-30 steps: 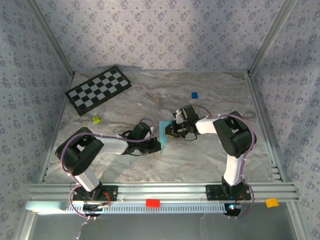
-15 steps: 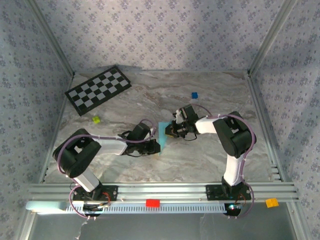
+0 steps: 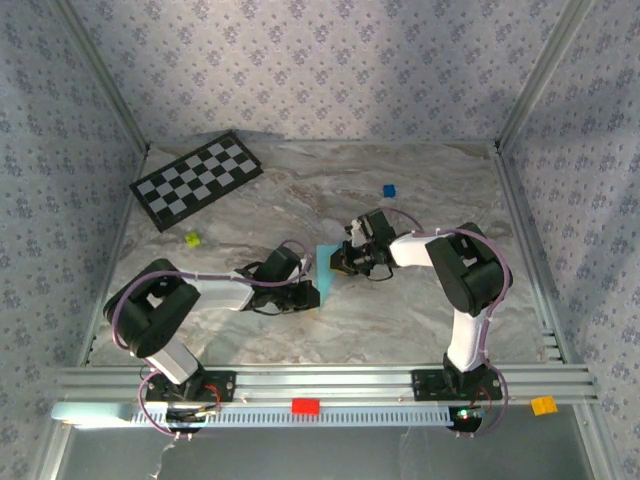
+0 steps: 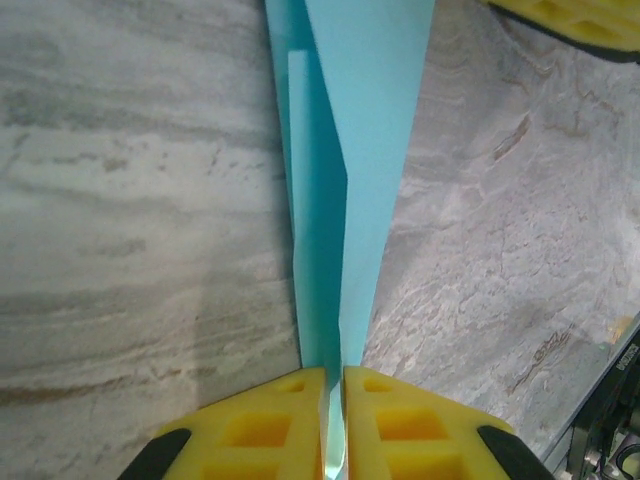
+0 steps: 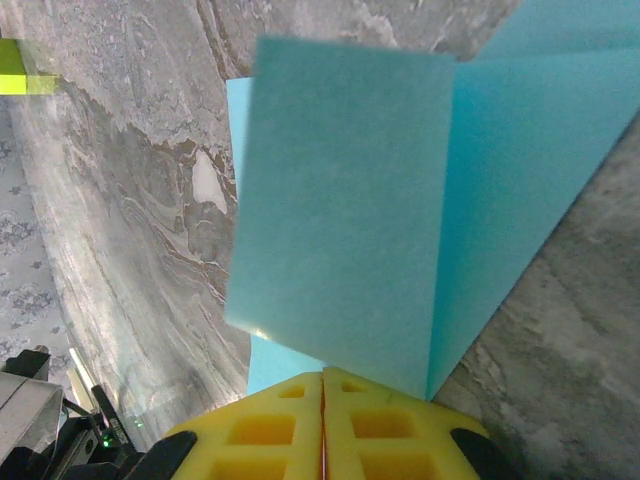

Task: Fold a paper plane with a square sheet of paper (pick it up from the middle)
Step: Fold the wing for the fifth time at the center of the table.

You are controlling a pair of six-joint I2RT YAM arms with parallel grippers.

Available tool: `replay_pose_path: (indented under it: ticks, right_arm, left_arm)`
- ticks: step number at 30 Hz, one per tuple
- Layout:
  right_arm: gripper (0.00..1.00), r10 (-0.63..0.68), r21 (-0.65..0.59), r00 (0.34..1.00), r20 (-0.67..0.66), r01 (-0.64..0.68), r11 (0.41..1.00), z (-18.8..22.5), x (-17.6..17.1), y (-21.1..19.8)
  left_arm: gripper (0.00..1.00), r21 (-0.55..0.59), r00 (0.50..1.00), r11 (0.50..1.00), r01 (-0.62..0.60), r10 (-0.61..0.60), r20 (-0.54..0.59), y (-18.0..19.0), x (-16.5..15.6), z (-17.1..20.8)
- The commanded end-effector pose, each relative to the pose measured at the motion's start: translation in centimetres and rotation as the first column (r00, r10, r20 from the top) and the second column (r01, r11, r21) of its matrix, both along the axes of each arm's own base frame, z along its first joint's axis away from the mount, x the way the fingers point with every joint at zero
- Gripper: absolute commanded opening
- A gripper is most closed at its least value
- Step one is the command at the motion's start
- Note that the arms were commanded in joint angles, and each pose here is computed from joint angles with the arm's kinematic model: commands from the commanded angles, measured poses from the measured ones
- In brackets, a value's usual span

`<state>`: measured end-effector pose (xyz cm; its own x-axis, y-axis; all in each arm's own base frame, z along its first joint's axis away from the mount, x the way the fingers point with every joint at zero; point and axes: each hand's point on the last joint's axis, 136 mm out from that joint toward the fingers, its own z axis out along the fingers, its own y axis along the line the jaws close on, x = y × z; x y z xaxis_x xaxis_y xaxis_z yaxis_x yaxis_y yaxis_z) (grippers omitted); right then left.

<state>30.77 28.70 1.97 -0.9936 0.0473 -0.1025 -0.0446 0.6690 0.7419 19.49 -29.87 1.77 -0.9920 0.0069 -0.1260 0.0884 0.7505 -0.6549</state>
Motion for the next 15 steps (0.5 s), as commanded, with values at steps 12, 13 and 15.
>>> replay_pose_path:
  ticks: [12,13,15]
  right_arm:
    - [0.09,-0.018,-0.151,0.995,-0.102,0.002,0.989,-4.30,-2.24,-1.92]
    - [0.09,-0.018,-0.155,0.994,-0.105,0.001,0.988,-4.37,-2.27,-1.96]
    - [0.09,-0.016,-0.161,0.994,-0.108,-0.002,0.987,-4.42,-2.31,-1.99]
  left_arm:
    - [0.03,0.113,0.989,0.992,0.065,-0.049,-0.137,2.85,-4.24,-2.47]
    - [0.00,0.107,0.989,0.992,0.067,-0.052,-0.137,2.80,-4.26,-2.42]
    - [0.00,0.110,0.989,0.991,0.072,-0.056,-0.140,2.86,-4.37,-2.45]
